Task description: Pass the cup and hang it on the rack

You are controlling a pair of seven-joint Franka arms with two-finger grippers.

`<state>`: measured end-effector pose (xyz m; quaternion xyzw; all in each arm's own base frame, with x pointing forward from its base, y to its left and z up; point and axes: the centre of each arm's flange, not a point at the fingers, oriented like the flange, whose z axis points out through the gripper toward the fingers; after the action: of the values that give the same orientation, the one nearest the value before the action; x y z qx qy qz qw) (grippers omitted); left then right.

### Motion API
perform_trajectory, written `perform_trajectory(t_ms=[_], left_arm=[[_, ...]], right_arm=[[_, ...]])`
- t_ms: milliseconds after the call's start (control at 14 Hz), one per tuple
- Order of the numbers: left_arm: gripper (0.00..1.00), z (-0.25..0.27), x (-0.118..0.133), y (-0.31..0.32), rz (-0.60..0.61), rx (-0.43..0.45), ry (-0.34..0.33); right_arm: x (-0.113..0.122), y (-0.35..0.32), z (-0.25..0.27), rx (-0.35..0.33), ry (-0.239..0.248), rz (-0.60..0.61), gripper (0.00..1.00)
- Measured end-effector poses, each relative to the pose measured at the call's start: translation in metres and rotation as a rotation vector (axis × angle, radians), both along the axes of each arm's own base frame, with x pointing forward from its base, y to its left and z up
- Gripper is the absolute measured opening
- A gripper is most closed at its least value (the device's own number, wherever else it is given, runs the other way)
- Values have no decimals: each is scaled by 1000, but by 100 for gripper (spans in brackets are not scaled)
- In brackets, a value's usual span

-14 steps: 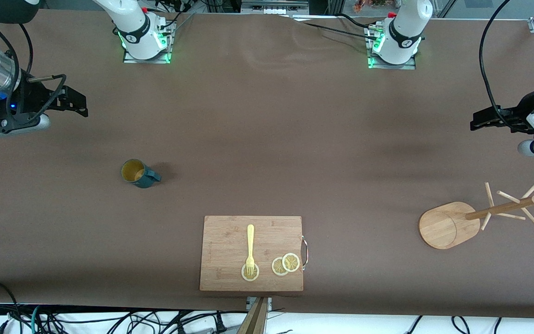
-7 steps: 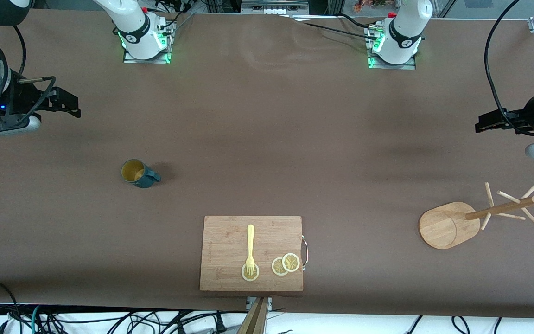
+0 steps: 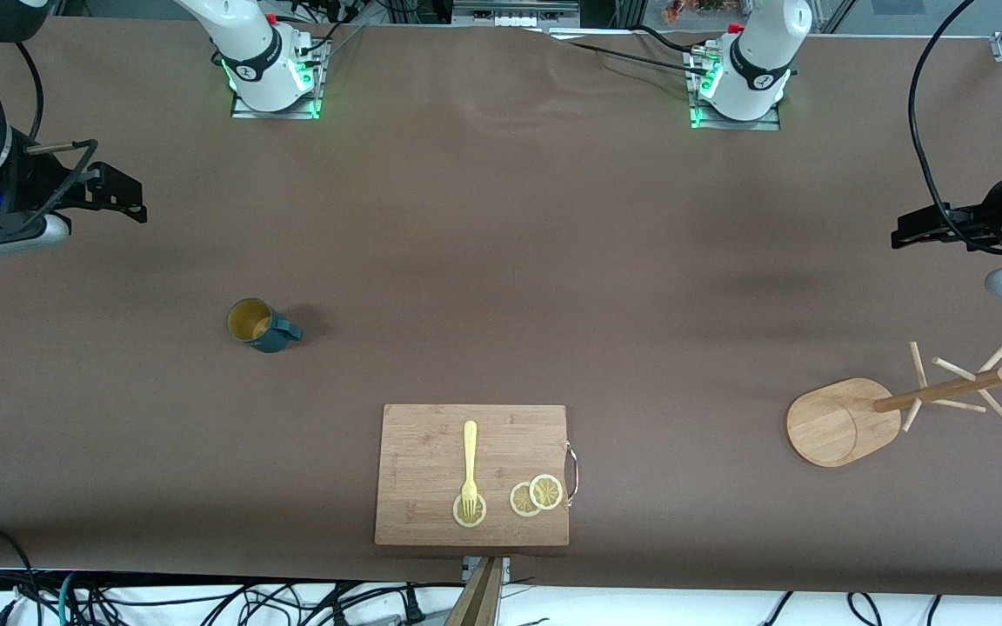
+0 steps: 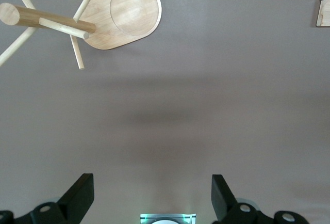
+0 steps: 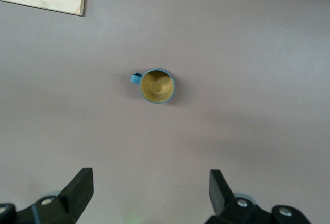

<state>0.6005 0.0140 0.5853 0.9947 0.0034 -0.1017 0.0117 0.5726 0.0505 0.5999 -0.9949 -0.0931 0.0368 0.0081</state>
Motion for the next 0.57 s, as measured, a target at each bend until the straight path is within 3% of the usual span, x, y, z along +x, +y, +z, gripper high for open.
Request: perform_trajectory(t_ms=[571], left_arm=[[100,2,1,-1,-2,0,-5]], right_arm=[[-3,6,-3,-1,27,18,100]])
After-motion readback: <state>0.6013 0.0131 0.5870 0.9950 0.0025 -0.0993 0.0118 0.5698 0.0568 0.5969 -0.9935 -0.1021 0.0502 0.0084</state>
